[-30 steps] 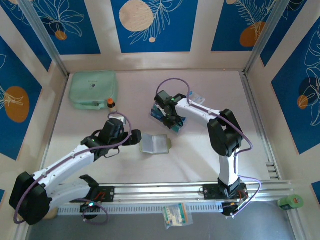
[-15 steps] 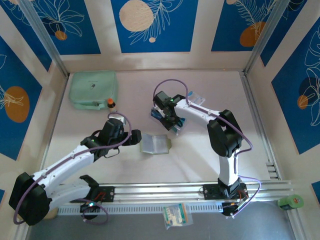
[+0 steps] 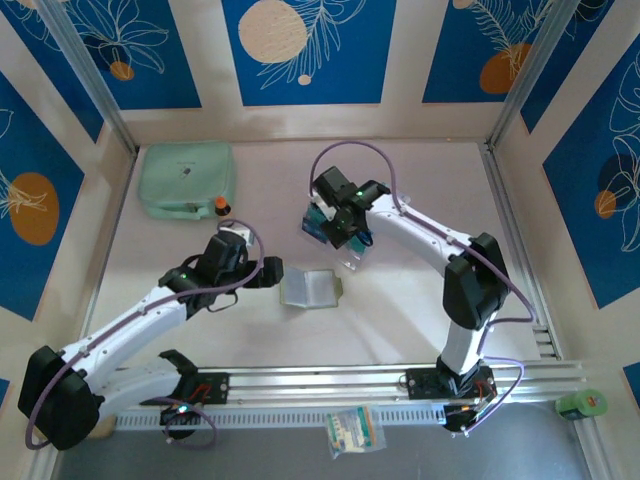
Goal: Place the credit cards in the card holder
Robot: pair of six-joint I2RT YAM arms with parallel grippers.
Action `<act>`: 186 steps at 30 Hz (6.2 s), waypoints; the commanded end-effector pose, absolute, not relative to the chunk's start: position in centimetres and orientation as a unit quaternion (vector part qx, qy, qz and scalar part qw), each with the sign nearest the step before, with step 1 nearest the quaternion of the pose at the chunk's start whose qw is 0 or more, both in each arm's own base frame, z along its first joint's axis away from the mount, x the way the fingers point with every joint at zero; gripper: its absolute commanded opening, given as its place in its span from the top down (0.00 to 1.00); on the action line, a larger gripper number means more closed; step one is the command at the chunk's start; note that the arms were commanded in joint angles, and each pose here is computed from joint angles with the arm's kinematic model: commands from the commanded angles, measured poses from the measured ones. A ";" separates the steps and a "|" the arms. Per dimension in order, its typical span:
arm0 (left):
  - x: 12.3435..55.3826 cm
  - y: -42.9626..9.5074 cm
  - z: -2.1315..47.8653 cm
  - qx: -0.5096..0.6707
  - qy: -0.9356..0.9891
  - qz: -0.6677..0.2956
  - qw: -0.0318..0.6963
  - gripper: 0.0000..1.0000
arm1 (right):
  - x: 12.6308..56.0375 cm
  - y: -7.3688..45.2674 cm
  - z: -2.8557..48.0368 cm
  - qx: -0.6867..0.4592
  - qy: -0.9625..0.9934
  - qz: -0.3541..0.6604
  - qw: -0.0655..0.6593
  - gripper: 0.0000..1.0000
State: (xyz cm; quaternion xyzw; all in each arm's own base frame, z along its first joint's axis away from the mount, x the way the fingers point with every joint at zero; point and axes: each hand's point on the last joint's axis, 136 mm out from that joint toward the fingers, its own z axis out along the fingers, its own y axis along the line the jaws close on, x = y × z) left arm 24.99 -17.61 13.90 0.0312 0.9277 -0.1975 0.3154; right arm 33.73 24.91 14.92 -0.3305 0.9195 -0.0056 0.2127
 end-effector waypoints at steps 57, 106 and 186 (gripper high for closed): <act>24.2 -18.1 3.7 0.164 0.956 0.046 0.240 0.00 | 25.1 30.3 8.3 -0.001 0.894 0.417 0.167 1.00; 21.8 -15.6 1.4 0.099 0.971 0.048 0.211 0.00 | 25.6 31.0 7.8 0.010 0.869 0.462 0.174 1.00; 22.5 -15.1 2.4 0.064 0.969 0.045 0.232 0.00 | 23.0 33.1 2.3 -0.043 0.905 0.423 0.021 1.00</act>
